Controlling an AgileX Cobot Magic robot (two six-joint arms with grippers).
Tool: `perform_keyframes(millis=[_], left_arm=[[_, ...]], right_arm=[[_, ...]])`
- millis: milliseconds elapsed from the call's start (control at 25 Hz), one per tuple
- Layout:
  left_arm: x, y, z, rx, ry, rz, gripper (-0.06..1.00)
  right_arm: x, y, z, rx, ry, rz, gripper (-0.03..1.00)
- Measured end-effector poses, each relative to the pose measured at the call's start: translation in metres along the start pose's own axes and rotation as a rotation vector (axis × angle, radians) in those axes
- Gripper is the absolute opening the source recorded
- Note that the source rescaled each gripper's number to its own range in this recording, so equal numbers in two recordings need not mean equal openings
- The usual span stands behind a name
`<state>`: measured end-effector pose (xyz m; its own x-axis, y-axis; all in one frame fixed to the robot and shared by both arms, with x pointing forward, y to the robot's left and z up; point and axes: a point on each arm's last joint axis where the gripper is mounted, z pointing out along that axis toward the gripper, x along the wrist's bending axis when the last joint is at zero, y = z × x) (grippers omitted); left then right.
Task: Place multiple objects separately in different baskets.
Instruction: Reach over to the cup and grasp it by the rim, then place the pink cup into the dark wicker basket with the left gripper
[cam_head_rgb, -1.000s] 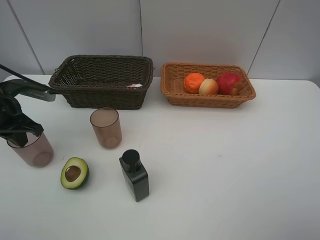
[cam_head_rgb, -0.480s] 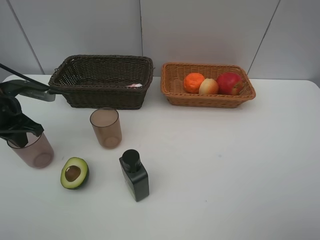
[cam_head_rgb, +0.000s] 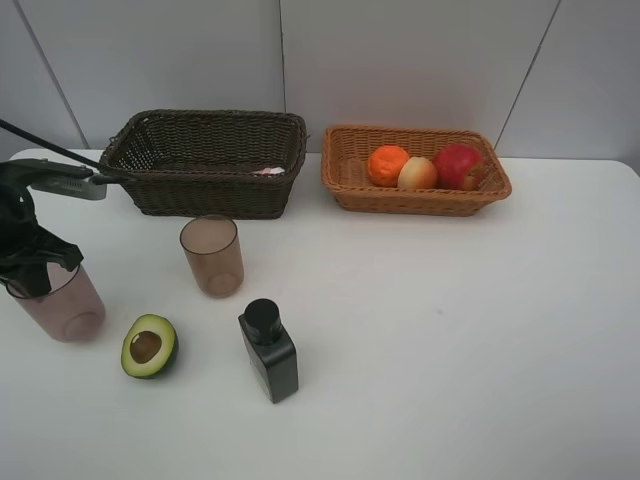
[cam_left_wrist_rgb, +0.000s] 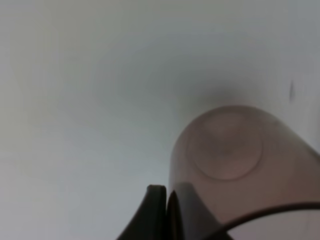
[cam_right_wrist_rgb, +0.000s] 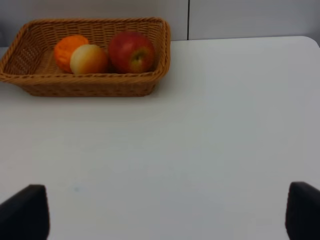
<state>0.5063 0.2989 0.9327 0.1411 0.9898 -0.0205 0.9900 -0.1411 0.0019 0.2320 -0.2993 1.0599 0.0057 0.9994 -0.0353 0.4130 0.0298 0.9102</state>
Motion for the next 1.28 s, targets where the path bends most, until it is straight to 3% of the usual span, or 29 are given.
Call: perform_keyframes(millis=[440,840,1040,1280], left_arm=[[0.001,0.024,-0.065,0.057,-0.023,-0.033,0.01],[0.004,0.058,-0.128,-0.168,0.002,-0.034,0.01],[0.005,0.066,-0.143,-0.237,0.01,-0.032,0.01],[0.007,0.083,-0.151,-0.432,0.04,-0.015,0.01]], right_arm=[[0.0,0.0,0.0,0.0,0.0,0.0,1.0],[0.0,0.0,0.0,0.0,0.0,0.0,1.0],[0.0,0.0,0.0,0.0,0.0,0.0,1.0],[0.0,0.0,0.0,0.0,0.0,0.0,1.0]])
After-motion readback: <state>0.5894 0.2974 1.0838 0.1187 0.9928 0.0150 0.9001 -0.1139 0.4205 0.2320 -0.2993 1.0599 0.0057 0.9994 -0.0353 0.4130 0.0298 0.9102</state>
